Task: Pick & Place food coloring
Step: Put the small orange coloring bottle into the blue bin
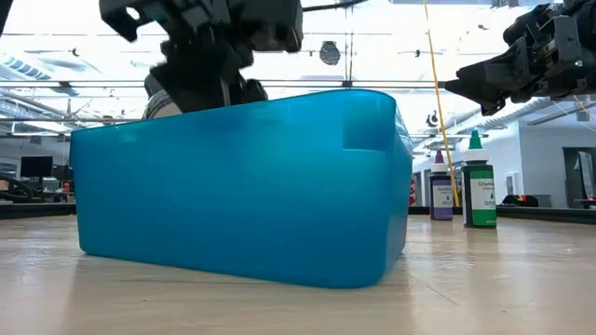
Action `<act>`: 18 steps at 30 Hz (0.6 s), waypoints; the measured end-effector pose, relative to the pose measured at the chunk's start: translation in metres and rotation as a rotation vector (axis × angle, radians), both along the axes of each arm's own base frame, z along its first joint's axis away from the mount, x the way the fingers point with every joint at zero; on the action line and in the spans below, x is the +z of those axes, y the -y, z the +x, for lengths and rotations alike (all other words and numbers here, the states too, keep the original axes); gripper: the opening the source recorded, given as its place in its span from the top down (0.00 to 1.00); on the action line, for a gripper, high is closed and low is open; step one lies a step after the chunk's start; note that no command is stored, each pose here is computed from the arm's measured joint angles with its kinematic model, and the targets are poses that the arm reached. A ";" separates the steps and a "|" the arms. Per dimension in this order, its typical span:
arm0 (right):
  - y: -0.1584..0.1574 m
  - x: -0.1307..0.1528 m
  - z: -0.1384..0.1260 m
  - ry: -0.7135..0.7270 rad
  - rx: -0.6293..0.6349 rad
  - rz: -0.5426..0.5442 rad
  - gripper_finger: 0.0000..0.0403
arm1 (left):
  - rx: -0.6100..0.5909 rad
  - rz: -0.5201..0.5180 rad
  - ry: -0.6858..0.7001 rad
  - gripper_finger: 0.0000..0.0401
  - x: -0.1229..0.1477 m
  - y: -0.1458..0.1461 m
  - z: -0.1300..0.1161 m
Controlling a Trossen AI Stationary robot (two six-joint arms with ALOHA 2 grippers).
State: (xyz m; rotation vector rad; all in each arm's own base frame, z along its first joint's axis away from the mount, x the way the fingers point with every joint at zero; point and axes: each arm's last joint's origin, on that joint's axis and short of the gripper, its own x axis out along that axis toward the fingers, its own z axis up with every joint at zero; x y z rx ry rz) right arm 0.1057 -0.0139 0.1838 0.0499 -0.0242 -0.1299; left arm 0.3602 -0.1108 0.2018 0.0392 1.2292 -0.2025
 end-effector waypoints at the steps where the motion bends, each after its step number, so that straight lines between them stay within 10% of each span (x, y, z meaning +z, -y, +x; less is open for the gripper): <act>1: 0.000 0.000 0.000 0.000 0.000 0.000 0.60 | 0.003 0.004 0.004 0.69 0.005 -0.001 -0.002; 10: 0.000 0.000 0.000 -0.001 0.000 0.000 0.60 | 0.213 0.167 0.130 0.69 0.050 -0.043 -0.015; 18: 0.000 0.000 0.000 -0.003 0.000 0.000 0.60 | 0.179 0.171 0.039 0.55 0.029 -0.081 -0.002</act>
